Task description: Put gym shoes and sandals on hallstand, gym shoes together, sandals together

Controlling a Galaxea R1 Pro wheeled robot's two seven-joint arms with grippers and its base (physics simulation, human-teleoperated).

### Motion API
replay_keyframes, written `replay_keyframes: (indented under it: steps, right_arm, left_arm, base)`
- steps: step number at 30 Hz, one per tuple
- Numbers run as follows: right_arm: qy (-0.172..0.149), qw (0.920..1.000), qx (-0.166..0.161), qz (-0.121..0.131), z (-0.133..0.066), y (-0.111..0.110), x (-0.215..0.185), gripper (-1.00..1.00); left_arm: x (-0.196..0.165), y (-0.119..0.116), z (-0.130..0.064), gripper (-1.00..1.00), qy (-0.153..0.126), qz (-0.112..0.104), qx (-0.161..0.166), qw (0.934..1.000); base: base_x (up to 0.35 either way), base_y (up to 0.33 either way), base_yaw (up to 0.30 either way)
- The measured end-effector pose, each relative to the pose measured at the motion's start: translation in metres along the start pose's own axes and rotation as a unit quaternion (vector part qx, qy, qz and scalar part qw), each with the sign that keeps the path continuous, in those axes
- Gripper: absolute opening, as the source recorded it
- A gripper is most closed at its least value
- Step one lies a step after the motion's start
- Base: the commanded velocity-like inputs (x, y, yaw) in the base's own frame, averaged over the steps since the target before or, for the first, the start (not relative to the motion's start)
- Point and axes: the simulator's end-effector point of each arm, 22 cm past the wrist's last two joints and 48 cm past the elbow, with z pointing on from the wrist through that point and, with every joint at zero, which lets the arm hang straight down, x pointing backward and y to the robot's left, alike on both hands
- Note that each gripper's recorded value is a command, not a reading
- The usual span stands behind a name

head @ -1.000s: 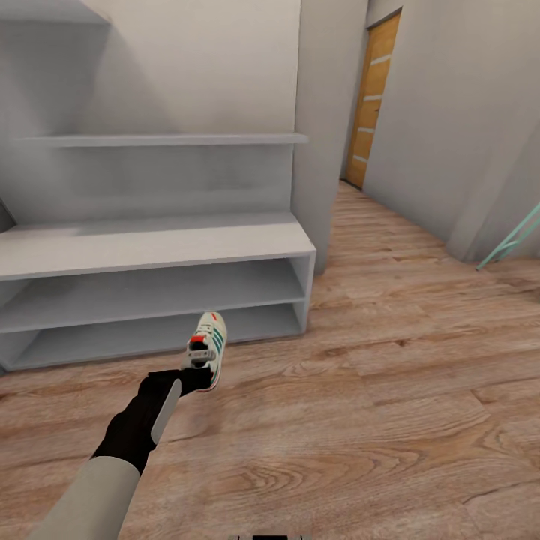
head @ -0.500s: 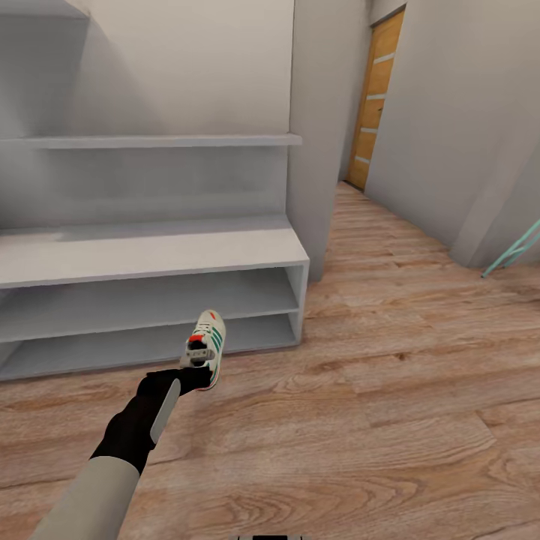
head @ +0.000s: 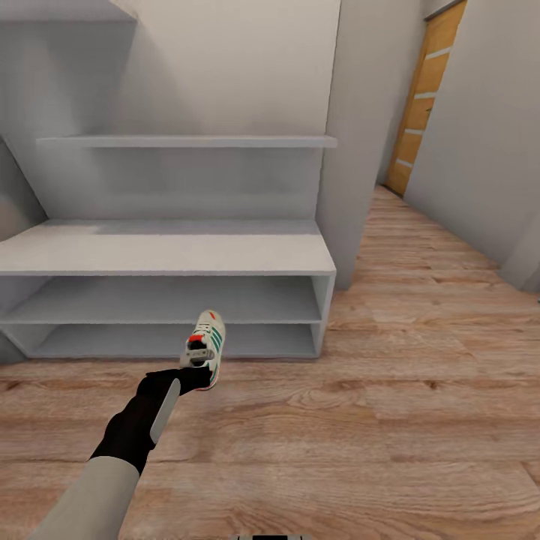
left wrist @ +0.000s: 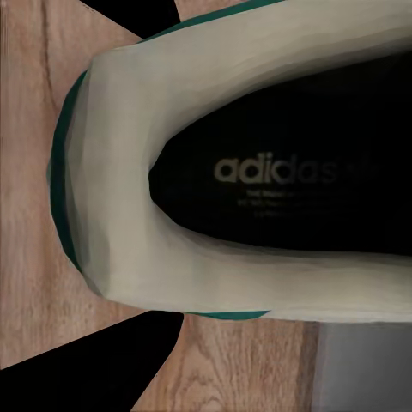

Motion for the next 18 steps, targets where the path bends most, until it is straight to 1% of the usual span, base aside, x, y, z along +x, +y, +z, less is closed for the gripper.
replay_keyframes:
  steps: [5,7,11,16,18]
  right_arm:
    - [0.000,1.0000,0.000,0.000,0.0000,-0.0001,0.0000,-1.00]
    - [0.000,1.0000,0.000,0.000,0.0000,-0.0001,-0.0001,-1.00]
    - [0.000,1.0000,0.000,0.000,-0.0002,-0.0003,-0.0004,-1.00]
    - [0.000,1.0000,0.000,0.000,-0.0002,-0.0003,-0.0004,-1.00]
    - [0.000,1.0000,0.000,0.000,-0.0002,-0.0002,-0.0003,-1.00]
  left_arm:
    - [0.0000,0.0002,0.0000,-1.00,0.000,0.000,0.000,1.0000]
    - [0.0000,0.0000,0.0000,-1.00,0.000,0.000,0.000,1.0000]
    - [-0.0001,-0.0001,-0.0001,-1.00,0.000,0.000,0.000,1.0000]
    - [-0.0001,-0.0002,0.0000,-1.00,0.000,0.000,0.000,1.0000]
    - [0.0000,-0.0006,0.0001,-1.00,0.000,0.001,0.000,1.0000]
  base:
    - [0.006,-0.002,0.296]
    - [0.088,-0.026,0.197]
    - [0.193,-0.156,0.045]
    - [0.170,-0.257,0.005]
    - [0.048,-0.287,0.000]
